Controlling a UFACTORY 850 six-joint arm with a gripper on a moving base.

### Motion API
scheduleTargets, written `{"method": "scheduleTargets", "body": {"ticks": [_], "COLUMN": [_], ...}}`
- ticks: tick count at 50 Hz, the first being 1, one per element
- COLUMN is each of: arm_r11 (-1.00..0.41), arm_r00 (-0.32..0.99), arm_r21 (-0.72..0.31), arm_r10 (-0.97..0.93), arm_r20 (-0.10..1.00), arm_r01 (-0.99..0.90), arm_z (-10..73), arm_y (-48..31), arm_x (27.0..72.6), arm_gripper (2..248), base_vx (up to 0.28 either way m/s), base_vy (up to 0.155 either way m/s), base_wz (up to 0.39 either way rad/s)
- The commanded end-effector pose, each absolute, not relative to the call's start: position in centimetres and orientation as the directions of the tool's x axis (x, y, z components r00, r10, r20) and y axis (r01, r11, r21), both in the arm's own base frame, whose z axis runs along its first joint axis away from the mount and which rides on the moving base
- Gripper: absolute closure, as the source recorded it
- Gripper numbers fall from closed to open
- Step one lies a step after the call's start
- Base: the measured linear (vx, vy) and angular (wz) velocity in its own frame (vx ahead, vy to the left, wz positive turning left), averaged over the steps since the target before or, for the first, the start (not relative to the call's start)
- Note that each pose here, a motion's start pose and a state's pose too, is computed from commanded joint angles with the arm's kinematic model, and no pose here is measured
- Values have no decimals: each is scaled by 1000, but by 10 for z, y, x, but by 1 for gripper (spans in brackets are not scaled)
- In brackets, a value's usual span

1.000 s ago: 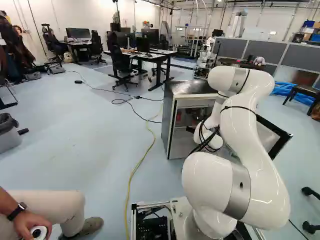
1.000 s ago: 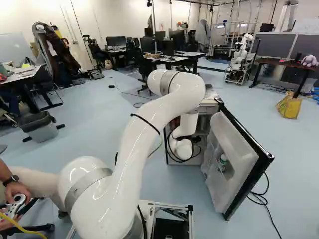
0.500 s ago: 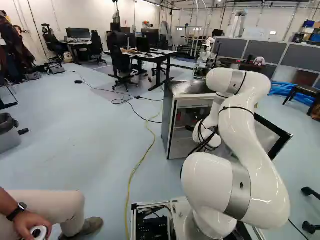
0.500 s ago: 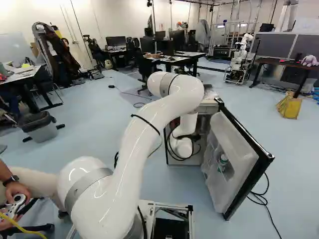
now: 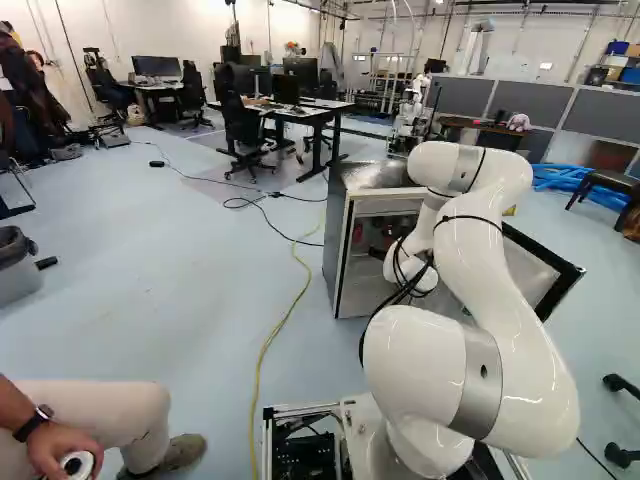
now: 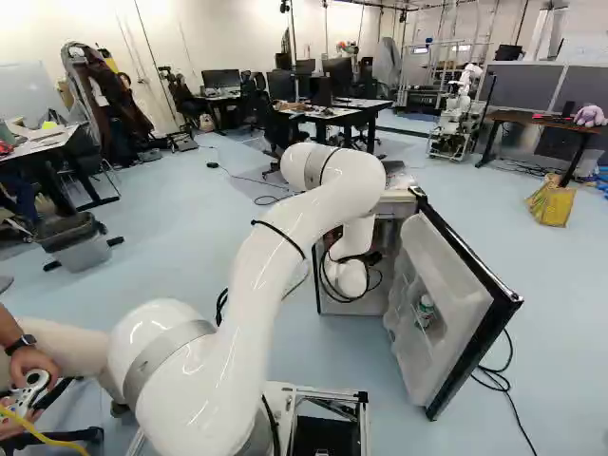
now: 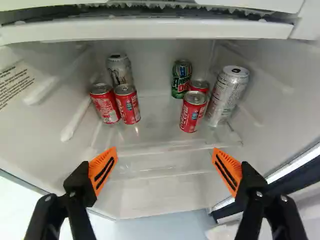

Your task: Grab a drink from the fridge

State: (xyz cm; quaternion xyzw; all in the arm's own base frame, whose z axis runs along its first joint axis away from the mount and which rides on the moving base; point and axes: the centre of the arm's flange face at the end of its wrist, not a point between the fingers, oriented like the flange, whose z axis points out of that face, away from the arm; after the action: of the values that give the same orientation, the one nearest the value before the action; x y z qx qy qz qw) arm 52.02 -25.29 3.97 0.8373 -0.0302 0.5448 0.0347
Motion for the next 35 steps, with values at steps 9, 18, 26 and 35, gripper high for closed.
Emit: {"method": "scheduleTargets", "body": {"ticks": [9,18,26,35], "arm_r11": [-996,-996,-996,-996], "arm_r00": [394,383,373,361], "arm_r21": [31,36,41,47], "arm_r10": [-4,4,11,16], "arm_r20": [919,924,928,932], "arm_r01": [-82,-76,-74,-75], "arm_z": [37,35,33,30], "arm_y": [-254,-254,-255,-257], "arm_x": [529,538,546,554], "arm_gripper": [3,3,3,3], "base_vx": [0,0,0,0], "base_vy": [0,0,0,0], "base_wz": [0,0,0,0]}}
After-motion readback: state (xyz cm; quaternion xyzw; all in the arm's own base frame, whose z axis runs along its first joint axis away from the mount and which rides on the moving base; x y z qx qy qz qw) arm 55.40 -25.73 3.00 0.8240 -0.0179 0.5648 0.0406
